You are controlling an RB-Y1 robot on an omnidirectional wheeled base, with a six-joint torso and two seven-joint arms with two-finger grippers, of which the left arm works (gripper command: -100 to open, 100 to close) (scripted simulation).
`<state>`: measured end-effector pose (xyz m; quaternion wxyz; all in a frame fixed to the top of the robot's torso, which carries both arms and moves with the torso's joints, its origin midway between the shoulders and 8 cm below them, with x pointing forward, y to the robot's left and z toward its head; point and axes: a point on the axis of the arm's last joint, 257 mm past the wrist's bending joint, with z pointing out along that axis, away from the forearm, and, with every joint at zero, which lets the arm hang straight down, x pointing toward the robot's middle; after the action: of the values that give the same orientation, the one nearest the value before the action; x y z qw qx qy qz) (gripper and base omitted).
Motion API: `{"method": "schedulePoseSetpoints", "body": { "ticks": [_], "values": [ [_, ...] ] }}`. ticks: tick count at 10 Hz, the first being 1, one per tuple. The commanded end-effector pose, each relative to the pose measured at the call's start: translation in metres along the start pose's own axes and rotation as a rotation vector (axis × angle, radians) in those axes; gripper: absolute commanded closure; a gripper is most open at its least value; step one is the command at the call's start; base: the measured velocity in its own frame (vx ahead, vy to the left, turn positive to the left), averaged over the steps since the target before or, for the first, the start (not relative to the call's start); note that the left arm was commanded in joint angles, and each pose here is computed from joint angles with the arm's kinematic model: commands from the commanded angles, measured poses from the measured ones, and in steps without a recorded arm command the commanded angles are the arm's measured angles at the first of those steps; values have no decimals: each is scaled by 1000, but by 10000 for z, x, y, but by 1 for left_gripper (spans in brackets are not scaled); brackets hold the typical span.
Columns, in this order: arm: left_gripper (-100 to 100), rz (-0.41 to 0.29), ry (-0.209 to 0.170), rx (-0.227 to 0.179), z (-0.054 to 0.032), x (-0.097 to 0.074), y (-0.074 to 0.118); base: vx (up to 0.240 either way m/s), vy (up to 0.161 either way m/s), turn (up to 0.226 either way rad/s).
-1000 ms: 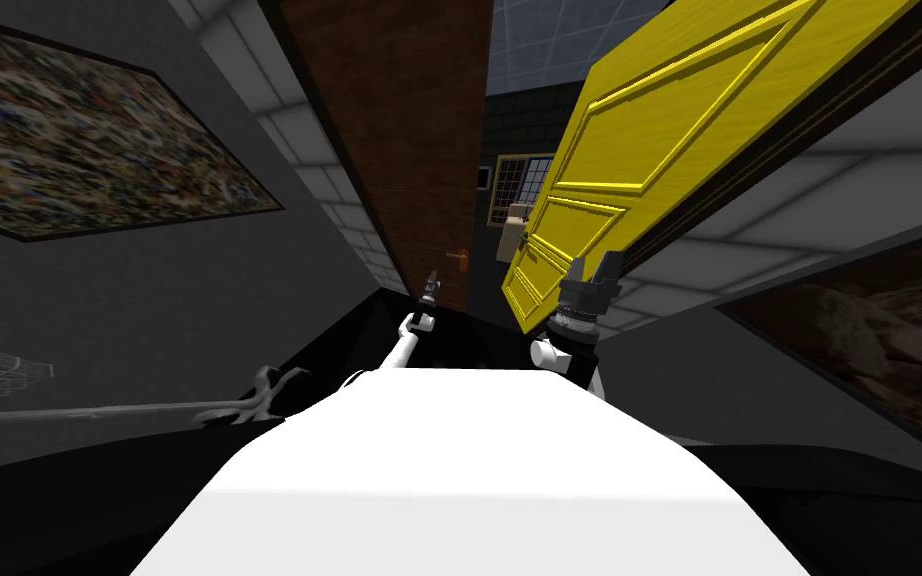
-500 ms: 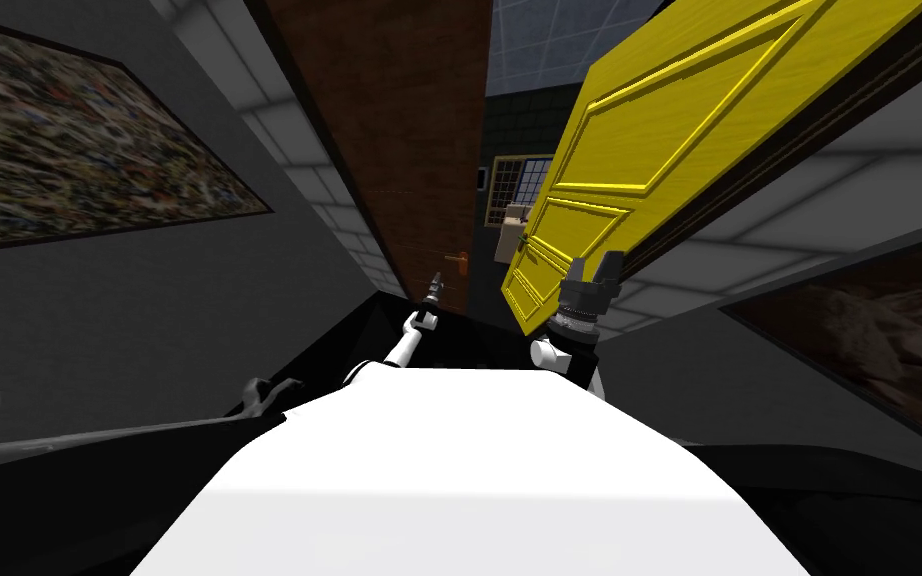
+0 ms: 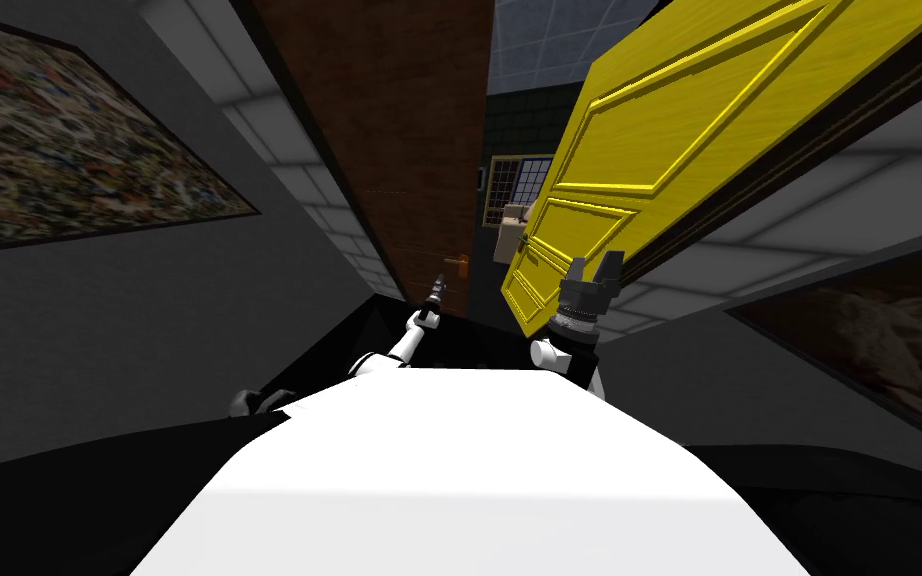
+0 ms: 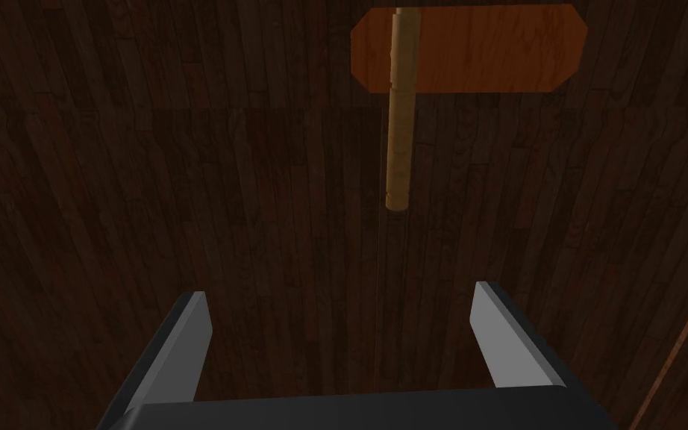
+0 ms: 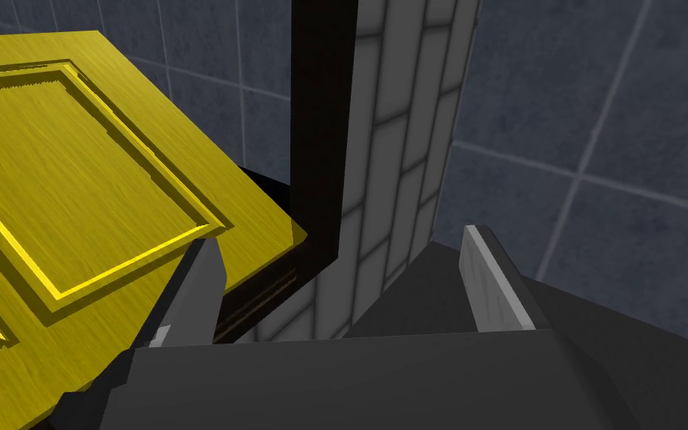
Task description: Push the door open
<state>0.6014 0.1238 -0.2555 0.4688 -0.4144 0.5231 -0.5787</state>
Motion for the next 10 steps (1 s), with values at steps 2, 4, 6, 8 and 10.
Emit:
{"method": "schedulePoseSetpoints", "body": {
  "ticks": [2,4,6,8,10],
  "values": [
    [-100,-3,9,-28,41,81,106,86,41,-35],
    [-100,-5,15,-46,66,129,169,83,44,-33],
    [-100,-7,21,-63,87,178,230,82,29,-28],
    [-100,-8,26,-77,103,220,276,79,43,-30],
    [-100,-12,35,-101,127,304,358,92,32,-35]
  ]
}}
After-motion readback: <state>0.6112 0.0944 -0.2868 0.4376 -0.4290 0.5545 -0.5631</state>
